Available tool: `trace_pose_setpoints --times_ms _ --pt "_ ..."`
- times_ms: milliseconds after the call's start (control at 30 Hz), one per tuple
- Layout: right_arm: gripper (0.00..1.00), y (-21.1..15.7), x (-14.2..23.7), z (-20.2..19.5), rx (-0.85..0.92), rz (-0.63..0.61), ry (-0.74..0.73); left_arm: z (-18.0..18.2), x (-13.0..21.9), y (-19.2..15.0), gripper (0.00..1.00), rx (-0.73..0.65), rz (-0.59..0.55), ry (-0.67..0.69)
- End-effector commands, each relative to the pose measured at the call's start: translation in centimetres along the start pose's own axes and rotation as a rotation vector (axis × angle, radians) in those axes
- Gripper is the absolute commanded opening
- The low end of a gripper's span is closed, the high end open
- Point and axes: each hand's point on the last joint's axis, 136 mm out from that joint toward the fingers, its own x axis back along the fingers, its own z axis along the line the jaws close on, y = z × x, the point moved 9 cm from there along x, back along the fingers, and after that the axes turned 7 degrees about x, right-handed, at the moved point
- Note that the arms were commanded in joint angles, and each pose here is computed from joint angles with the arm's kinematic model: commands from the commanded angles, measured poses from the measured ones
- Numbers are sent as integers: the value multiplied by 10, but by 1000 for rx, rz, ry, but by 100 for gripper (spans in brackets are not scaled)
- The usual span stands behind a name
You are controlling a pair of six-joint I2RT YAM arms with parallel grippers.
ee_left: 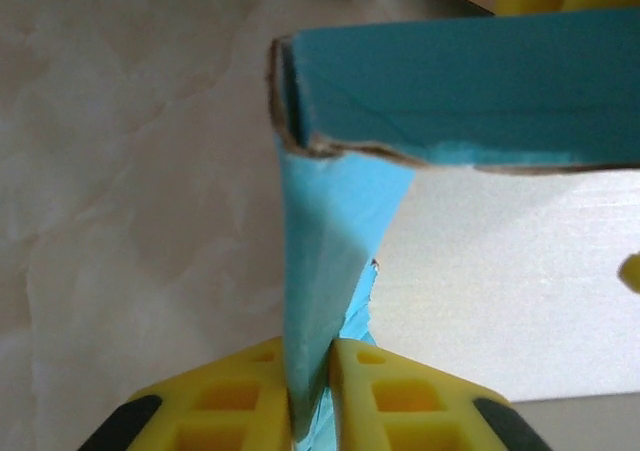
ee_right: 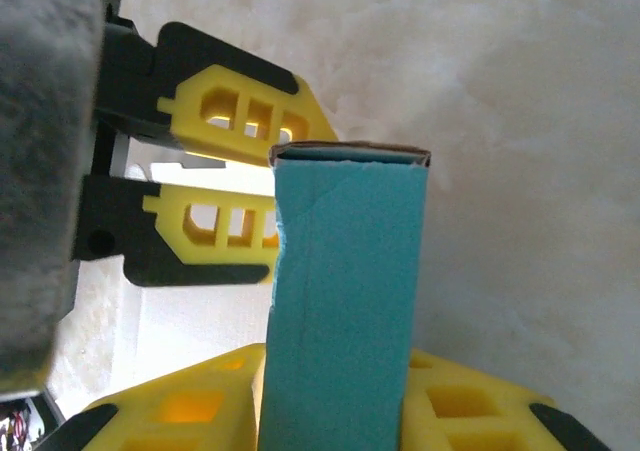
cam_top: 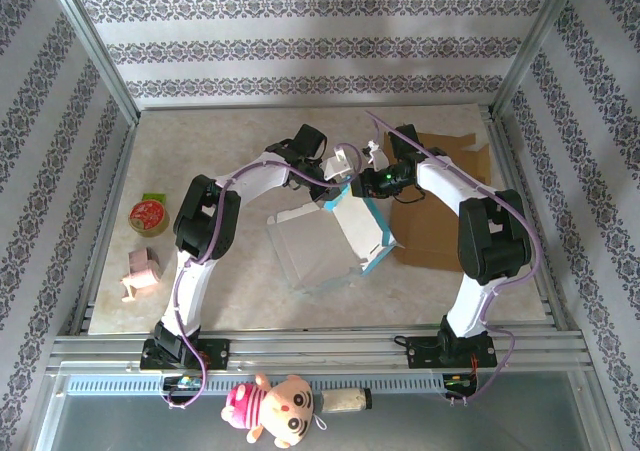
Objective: Fold the paper box
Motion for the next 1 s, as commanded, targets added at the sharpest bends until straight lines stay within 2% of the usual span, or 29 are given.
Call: trace_pose_setpoints --times_ms 0,200,300,400,467,533,600,733,833,967 --pt "31 11 13 31 109 -76 121 -5 -31 -19 22 88 88 -80" --pt "31 9 15 31 116 -77 113 -3 -34 -26 23 124 192 -125" --pt "31 10 17 31 121 -79 109 -2 -31 -36 35 148 224 -145" --pt "31 11 17 30 123 -75 105 0 -26 -41 37 180 231 -178" --pt "31 11 15 29 124 -66 92 1 -22 -43 35 200 226 -209" --pt "31 11 16 28 123 -60 80 3 -20 -43 27 216 220 -213" --pt "31 10 17 28 127 -59 72 3 -19 -45 24 219 227 -208" --pt "29 9 19 28 142 -58 37 0 -15 -43 25 202 193 -215" --pt "29 7 20 29 155 -57 25 -2 -11 -41 33 193 151 -202" --pt "29 4 21 31 161 -54 26 -5 -7 -40 34 185 114 -203"
